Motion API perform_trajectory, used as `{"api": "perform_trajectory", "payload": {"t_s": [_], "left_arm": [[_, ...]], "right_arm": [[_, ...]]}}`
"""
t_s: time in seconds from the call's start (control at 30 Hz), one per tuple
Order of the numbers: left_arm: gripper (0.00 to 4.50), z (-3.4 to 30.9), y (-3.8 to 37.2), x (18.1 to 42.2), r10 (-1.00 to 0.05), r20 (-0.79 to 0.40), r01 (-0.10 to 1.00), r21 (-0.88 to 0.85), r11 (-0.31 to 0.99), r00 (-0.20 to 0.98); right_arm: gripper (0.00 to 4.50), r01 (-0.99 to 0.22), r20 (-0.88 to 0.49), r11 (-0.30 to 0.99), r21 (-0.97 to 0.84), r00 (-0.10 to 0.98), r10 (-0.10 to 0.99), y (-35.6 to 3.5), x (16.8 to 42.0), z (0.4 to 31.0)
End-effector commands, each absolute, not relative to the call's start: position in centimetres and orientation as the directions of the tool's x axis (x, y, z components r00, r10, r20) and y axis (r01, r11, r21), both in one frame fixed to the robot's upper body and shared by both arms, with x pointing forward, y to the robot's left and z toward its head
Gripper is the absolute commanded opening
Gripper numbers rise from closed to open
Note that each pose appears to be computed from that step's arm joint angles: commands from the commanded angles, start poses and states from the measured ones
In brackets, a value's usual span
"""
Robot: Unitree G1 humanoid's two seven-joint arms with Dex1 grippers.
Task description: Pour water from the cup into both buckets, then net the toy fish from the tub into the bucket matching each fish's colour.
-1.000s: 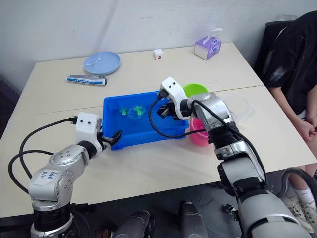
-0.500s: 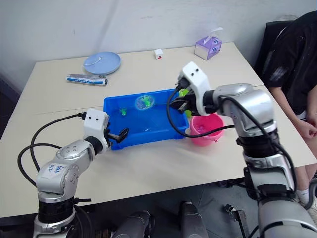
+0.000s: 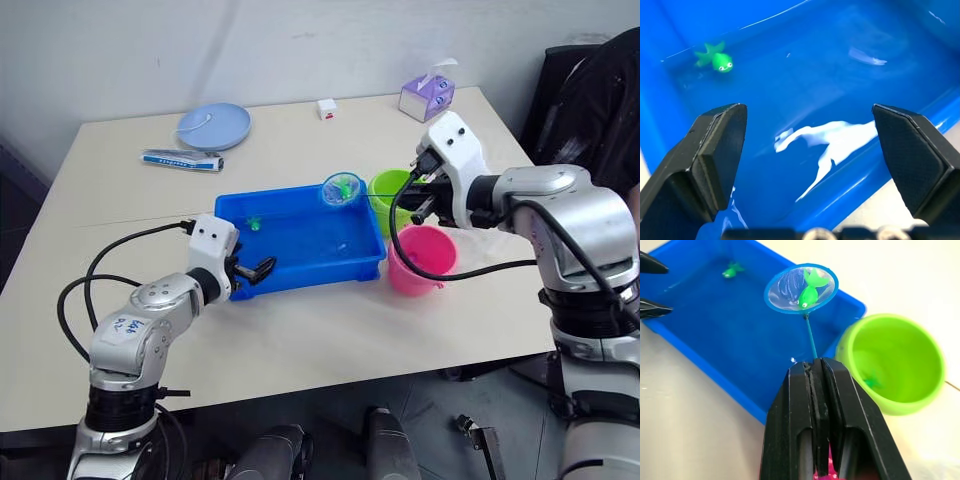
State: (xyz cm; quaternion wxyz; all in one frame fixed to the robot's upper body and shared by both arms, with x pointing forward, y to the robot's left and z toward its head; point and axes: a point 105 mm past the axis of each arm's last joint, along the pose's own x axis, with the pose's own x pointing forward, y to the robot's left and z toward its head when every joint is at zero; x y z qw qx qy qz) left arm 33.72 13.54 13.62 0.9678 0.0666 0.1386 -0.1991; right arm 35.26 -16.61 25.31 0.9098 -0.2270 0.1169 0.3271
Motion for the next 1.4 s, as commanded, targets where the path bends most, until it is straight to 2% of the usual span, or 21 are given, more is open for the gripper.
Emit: {"api": "perform_trajectory", "payload": {"t_s": [0.03,0.33,0.53,0.87,1.0,1.3,1.4], "left_arm": [[4.30,14.9,13.1,33.9,-0.399,-0.245,0.431,0.094,0.897,0.884],[4.30,15.5,12.5,34.1,-0.428,-0.232,0.459,0.103,0.882,0.874],[4.30,15.7,12.3,34.2,-0.435,-0.229,0.466,0.105,0.878,0.871],[4.30,15.8,12.2,34.2,-0.433,-0.228,0.464,0.107,0.879,0.872],[4.30,15.9,12.3,34.2,-0.430,-0.226,0.461,0.108,0.881,0.874],[4.30,15.8,12.3,34.2,-0.426,-0.225,0.457,0.108,0.883,0.876],[4.30,15.8,12.3,34.2,-0.426,-0.225,0.457,0.108,0.883,0.876]], "right_arm": [[0.76,-0.539,-0.262,0.709,-0.454,0.842,0.472,-18.5,35.7,27.6],[0.76,-0.441,-0.197,0.702,-0.559,0.893,0.404,-20.8,35.8,28.2],[0.76,-0.359,-0.199,0.624,-0.694,0.929,0.312,-23.0,36.1,27.2],[0.76,-0.270,-0.165,0.359,-0.894,0.940,0.298,-23.0,36.2,25.6],[0.76,-0.187,-0.138,0.135,-0.973,0.940,0.311,-22.8,35.9,25.2],[0.76,-0.047,-0.103,-0.162,-0.986,0.928,0.358,-22.9,35.9,24.6],[0.76,-0.003,-0.078,-0.199,-0.980,0.925,0.371,-22.9,35.9,24.9]]}}
